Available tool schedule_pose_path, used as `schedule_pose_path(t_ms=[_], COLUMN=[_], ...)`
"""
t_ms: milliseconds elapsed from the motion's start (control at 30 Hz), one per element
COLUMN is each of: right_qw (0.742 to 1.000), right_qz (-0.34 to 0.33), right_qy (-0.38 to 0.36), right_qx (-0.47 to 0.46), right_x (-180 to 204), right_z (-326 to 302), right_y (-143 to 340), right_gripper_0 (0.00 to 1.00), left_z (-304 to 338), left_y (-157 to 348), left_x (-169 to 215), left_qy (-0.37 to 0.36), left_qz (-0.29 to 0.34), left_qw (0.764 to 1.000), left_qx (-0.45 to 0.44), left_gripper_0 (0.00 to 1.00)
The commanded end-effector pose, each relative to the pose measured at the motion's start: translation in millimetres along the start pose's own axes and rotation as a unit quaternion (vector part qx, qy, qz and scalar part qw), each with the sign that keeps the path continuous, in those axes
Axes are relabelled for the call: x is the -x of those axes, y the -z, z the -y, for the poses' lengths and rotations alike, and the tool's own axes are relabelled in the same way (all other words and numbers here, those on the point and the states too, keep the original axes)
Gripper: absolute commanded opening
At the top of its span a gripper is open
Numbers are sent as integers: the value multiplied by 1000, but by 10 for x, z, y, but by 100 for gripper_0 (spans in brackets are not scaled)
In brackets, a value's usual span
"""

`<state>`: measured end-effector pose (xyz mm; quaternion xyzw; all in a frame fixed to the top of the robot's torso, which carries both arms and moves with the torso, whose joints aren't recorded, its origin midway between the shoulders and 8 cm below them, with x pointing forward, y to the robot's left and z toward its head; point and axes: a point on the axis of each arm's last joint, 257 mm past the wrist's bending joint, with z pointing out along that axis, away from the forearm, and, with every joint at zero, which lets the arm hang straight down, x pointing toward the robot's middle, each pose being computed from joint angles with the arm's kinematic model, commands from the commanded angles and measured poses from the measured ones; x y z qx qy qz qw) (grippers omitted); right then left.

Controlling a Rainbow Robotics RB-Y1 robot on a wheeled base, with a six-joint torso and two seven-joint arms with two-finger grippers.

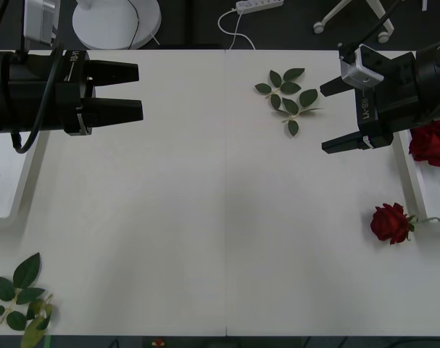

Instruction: Place the red flowers into the right box and the blue flowers into the left box. If a person shows an open palm, hand one flower to the person first, then continue sorting.

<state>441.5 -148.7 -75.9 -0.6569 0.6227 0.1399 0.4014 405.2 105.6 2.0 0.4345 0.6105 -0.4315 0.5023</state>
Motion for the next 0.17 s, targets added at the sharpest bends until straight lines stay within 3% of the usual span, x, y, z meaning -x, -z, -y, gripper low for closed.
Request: schedule_pose_path(t_ms=[33,167], right_qw=[999,999], right_qz=[21,21], right_qy=[29,29], right_qx=[-9,-9], right_x=[238,238], right_z=[103,103], right_y=[24,24], right_gripper_0=[100,100], left_z=[41,41], left_y=[16,16], left_x=[183,183], left_qy=[-33,-33], left_qz=[-8,-8], left_qw=[999,999], left_qx=[0,0], left_gripper_0=[100,100])
